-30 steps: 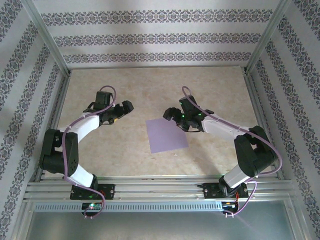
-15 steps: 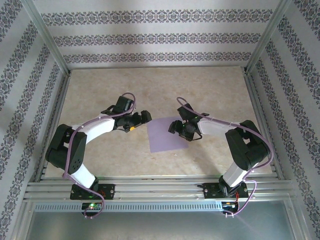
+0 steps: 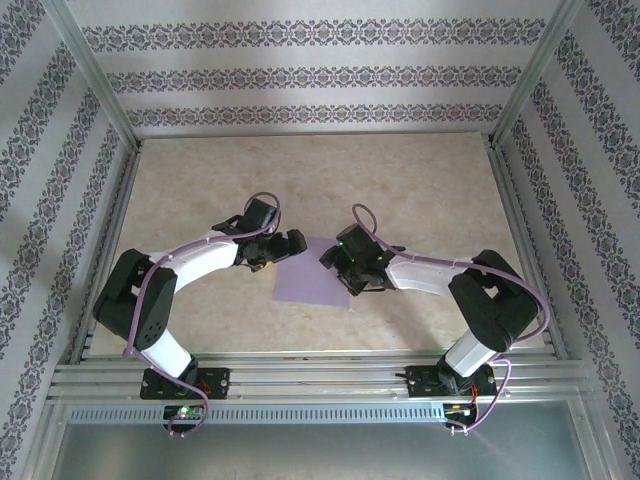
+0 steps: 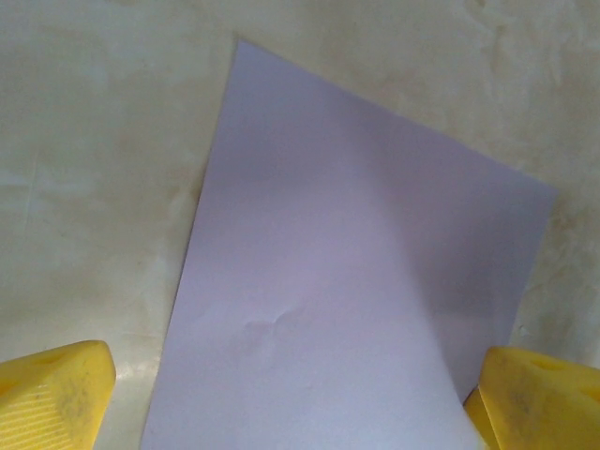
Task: Fold a paper plane with a square sheet of paper (pick it up from the middle)
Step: Move the square sheet of paper to the center of the table, then first fold the square sheet of paper in half at the center of the table.
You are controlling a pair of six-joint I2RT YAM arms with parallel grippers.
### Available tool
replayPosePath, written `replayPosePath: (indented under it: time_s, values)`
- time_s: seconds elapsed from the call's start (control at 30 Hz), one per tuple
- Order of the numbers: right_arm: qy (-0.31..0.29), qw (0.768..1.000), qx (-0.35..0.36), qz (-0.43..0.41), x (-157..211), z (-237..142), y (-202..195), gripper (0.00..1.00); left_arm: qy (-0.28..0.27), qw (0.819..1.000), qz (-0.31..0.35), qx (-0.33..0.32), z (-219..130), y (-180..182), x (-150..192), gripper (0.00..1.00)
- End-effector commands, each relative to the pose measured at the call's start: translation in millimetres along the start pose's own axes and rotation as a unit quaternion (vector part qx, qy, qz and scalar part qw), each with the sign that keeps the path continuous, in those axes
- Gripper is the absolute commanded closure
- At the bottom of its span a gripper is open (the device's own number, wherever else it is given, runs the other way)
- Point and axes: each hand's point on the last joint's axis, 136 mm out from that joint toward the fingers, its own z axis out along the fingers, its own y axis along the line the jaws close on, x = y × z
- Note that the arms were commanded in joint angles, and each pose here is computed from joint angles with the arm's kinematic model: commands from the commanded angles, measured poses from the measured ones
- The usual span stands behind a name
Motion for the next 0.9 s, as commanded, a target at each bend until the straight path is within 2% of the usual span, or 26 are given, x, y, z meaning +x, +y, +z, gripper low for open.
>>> replayPosePath:
  time_s: [0.0, 0.17, 0.3, 0.37, 0.53, 0.87]
  values:
    - [-0.054, 0.998, -0.031, -0.014, -24, -32, 9, 0.24, 0.0, 0.999, 0.032, -0.023, -8, -9, 4, 0.0]
    - [-0.11, 0.991, -0.006, -0.081, -66, -69, -14, 0.16, 0.032, 0.988, 0.132, -0.076, -1, -24, 17, 0.0]
    - [-0.131, 0.985, 0.005, -0.11, -91, -85, -32, 0.04, 0.059, 0.968, 0.205, -0.13, 10, -36, 30, 0.0]
    - [-0.137, 0.983, 0.014, -0.122, -99, -90, -37, 0.02, 0.073, 0.959, 0.228, -0.15, 17, -39, 37, 0.0]
    - [-0.143, 0.978, 0.036, -0.148, -111, -91, -46, 0.02, 0.102, 0.946, 0.236, -0.198, 33, -37, 43, 0.02]
    - [-0.115, 0.983, 0.04, -0.139, -111, -78, -52, 0.02, 0.114, 0.95, 0.206, -0.207, 54, -40, 45, 0.14]
